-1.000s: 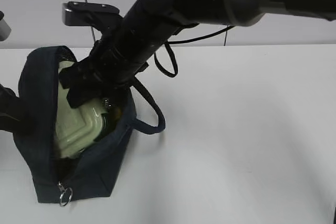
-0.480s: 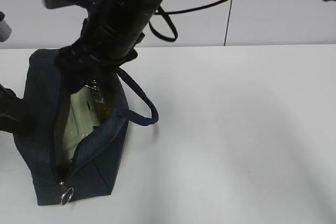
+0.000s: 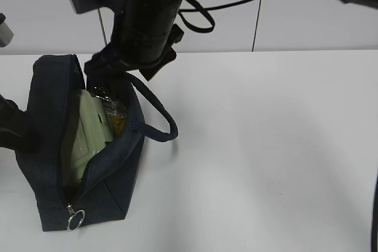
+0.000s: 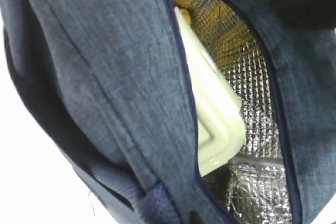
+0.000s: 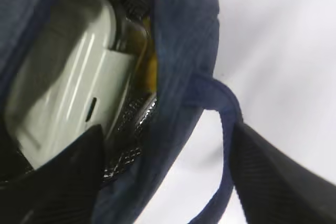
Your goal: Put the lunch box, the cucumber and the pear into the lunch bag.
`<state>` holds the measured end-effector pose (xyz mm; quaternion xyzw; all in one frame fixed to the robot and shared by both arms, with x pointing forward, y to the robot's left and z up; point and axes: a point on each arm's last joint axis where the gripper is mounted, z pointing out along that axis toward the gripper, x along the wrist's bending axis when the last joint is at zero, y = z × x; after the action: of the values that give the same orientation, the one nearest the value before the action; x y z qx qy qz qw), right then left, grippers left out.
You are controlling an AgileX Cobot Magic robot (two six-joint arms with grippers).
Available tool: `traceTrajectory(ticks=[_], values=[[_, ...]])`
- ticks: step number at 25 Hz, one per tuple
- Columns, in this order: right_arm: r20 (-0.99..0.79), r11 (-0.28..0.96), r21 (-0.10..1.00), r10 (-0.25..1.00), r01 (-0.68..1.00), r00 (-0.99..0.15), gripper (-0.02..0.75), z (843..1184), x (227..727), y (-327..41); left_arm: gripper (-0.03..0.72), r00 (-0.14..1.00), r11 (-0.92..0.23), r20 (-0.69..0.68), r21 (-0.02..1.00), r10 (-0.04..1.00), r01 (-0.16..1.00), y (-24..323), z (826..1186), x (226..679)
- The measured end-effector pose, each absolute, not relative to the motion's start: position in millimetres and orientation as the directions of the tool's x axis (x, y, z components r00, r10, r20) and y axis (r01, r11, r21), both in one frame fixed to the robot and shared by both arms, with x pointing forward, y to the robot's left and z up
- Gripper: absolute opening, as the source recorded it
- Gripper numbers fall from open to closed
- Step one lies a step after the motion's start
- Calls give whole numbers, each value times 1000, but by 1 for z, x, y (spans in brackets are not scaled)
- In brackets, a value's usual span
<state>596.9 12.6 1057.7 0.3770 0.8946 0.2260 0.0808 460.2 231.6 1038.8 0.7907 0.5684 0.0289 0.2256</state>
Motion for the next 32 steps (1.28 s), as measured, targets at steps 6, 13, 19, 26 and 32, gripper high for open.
traceTrajectory(ticks=[6, 13, 19, 26, 32], values=[[15, 631, 397, 721, 666, -693, 119, 1036, 601, 14, 2, 352, -252, -211, 390, 912, 886, 232, 1039, 460], [-10, 538, 396, 813, 744, -583, 8, 1044, 611, -21, 2, 373, -270, -210, 396, 904, 878, 224, 1048, 478], [28, 431, 458, 867, 778, -497, 8, 1047, 582, -81, 2, 441, -341, -213, 382, 872, 859, 193, 1048, 515], [40, 366, 565, 883, 740, -467, 7, 1045, 545, -117, 2, 509, -410, -225, 372, 831, 833, 150, 1041, 539], [26, 360, 625, 878, 693, -479, 324, 1052, 550, -115, 122, 498, -387, -225, 399, 838, 831, 149, 1045, 541]])
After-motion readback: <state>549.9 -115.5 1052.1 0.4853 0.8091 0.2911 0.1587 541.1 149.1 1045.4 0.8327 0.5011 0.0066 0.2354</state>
